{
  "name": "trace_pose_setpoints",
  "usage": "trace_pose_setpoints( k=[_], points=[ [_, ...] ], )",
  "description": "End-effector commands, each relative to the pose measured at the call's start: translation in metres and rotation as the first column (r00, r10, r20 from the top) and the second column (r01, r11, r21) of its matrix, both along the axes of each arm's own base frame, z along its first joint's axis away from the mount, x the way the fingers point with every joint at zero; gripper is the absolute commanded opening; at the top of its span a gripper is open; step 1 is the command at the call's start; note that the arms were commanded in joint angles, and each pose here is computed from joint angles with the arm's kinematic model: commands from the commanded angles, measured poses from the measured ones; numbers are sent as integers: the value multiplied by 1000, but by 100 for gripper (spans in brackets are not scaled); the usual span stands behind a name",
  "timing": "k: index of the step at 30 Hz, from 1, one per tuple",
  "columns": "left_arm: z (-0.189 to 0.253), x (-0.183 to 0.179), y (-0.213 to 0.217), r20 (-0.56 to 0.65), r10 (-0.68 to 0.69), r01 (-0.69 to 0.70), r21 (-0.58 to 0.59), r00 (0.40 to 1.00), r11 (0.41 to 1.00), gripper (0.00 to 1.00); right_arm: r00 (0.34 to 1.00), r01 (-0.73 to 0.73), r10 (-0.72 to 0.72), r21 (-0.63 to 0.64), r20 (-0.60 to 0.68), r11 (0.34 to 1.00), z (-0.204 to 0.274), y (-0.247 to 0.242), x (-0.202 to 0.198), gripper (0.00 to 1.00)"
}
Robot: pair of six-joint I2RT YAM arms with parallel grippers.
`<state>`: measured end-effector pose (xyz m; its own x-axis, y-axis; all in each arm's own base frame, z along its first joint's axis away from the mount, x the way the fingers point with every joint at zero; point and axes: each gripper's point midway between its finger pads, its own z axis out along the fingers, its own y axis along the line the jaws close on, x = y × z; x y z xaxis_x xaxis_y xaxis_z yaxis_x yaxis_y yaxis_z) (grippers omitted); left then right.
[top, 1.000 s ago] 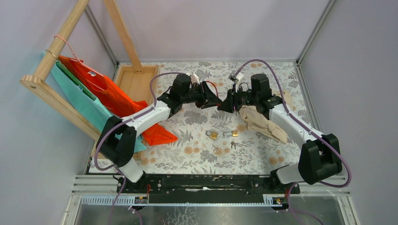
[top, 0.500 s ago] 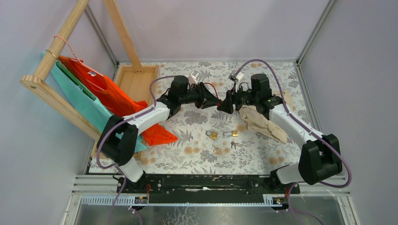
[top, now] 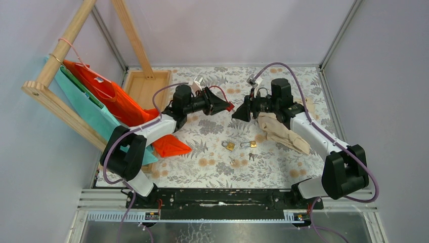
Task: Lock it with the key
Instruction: Lock the lock.
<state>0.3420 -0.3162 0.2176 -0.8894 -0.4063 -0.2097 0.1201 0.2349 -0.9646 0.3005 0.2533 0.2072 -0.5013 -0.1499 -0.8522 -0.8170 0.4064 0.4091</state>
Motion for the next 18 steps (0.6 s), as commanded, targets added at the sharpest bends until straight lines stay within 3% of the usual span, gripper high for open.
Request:
trace_pose_setpoints(
  k=[1,9,18],
  points=[
    [42,-5,0,168,-18,32,-77,986,996,0,998,-47,50,119,-23,992,23,15,0,61],
    [54,-14,7,316,-21,66,-133,949,989,0,988,-29,70,284,-137,958,42,16,-4,70],
    [80,-33,11,566,-58,165,-141,823,976,0,978,-68,131,346,-163,936,48,15,-18,63]
  ],
)
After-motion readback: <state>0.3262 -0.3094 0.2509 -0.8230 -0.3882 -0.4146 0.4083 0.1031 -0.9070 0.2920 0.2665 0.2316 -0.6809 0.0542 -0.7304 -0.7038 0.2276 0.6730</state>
